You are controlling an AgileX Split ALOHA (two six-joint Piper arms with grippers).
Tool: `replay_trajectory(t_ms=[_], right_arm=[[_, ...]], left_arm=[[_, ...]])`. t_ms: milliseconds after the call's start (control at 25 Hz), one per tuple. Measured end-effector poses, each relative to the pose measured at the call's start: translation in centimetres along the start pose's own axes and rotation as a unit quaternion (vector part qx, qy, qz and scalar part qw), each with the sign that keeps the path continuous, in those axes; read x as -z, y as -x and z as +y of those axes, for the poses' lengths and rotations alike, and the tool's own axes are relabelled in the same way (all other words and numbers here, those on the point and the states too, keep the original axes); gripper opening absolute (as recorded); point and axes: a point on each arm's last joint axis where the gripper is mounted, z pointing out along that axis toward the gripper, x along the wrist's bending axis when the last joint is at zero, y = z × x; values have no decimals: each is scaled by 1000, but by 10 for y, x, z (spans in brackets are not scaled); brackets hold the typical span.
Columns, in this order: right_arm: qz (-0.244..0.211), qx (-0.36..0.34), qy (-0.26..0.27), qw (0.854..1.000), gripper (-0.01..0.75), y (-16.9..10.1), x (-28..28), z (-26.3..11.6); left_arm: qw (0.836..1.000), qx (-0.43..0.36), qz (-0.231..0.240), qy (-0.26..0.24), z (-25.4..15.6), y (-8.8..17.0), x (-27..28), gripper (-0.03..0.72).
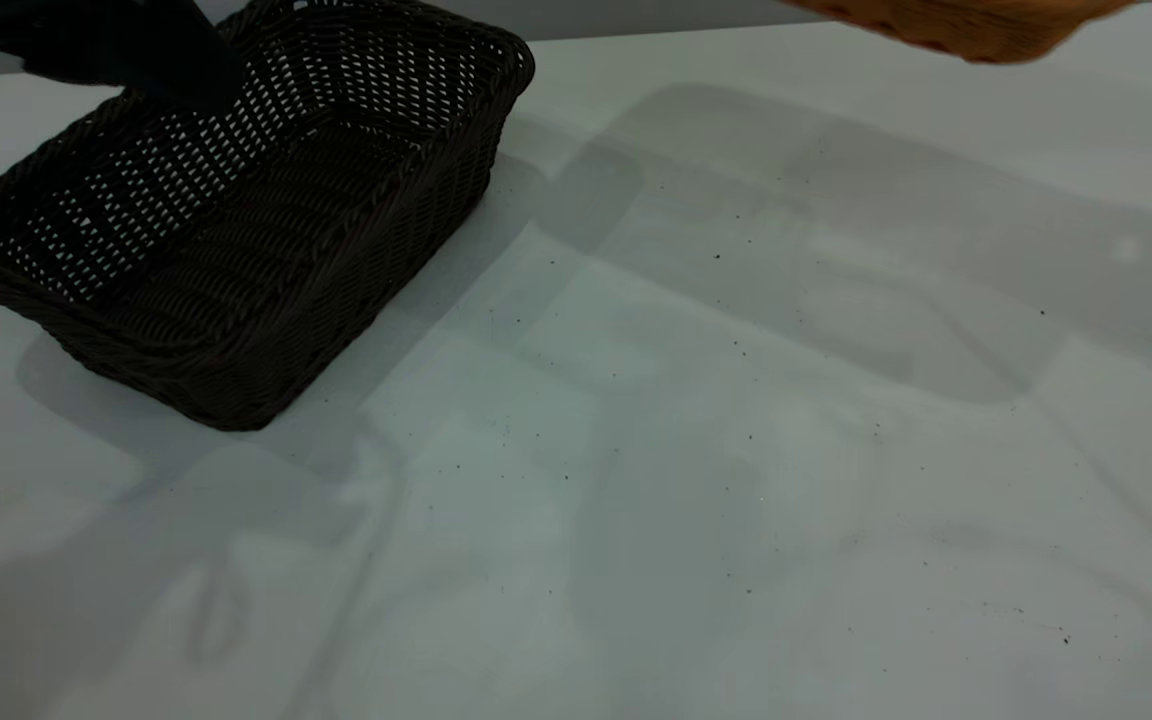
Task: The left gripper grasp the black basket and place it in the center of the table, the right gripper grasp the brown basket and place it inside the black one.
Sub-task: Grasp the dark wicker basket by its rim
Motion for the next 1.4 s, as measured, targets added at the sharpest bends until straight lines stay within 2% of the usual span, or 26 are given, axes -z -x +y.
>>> replay_trajectory(t_ms=[160, 320, 760, 1280, 1400], right_arm=[[0, -4, 12, 1000, 99, 4, 5, 7], [3, 2, 0, 1000, 99, 2, 7, 6], [7, 0, 8, 1000, 99, 1, 7, 8], [21, 0, 13, 1000, 99, -1, 7, 9], [26, -4, 12, 1000, 99, -2, 7, 9]], left_arm=[[1000, -2, 2, 6, 1, 6, -18, 505], [1000, -5, 2, 2, -1, 15, -41, 505], [999, 15, 38, -8, -19, 6, -97, 505], [999, -14, 46, 1, -27, 19, -128, 505], [998, -18, 56, 14, -28, 18, -134, 480]])
